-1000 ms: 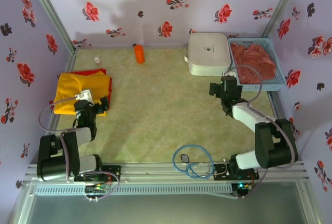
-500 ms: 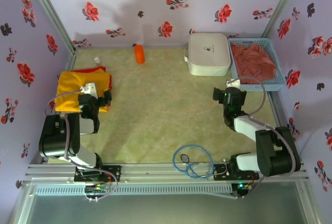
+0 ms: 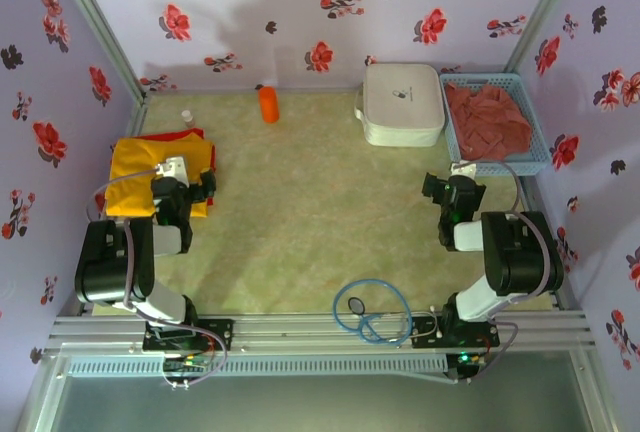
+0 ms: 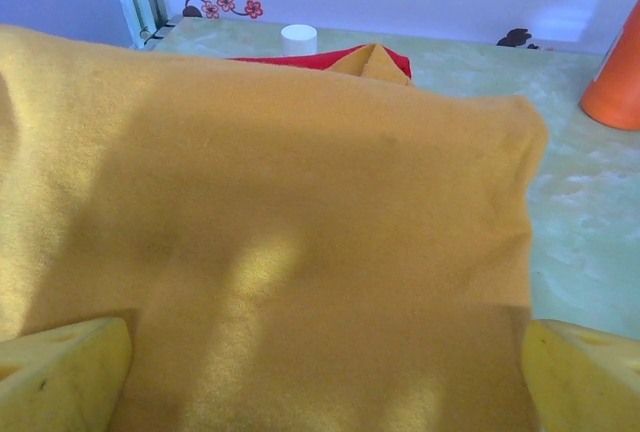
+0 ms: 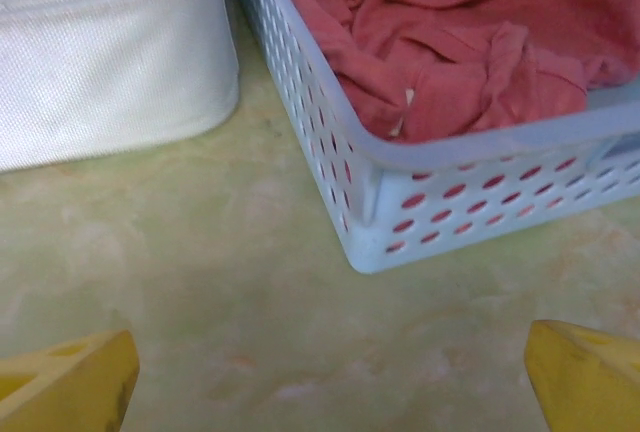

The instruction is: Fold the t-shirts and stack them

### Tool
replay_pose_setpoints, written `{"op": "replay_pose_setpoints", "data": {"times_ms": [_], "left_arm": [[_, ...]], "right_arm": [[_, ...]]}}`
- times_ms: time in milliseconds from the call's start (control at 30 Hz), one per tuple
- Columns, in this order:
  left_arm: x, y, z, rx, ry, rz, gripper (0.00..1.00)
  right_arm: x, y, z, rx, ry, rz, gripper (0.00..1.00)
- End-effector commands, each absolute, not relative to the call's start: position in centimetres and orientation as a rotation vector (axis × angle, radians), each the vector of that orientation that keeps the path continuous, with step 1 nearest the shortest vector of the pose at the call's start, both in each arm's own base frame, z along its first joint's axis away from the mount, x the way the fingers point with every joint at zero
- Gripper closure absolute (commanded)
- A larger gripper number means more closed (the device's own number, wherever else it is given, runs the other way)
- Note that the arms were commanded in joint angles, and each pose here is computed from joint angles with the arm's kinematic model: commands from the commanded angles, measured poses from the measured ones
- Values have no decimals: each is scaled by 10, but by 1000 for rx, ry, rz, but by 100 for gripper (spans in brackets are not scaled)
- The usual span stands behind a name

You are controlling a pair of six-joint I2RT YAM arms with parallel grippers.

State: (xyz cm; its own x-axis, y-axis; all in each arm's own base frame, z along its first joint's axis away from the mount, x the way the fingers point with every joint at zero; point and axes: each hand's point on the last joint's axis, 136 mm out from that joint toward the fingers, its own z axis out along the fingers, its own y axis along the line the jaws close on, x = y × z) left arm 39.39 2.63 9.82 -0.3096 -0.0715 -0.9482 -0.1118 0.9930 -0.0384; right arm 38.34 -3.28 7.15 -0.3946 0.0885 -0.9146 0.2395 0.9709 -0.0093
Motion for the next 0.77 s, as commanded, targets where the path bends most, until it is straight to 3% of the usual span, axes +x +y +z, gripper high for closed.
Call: {"op": "replay_pose_setpoints", "data": {"times_ms": [0,733], "left_arm": [[395,28,96,-120,1898,74,0],[395,27,96,-117,1898,73,0]], "right_arm": [[393,-27,86,239,1933,-104,1],[395,-24,87,221,1925,-92,1]]}}
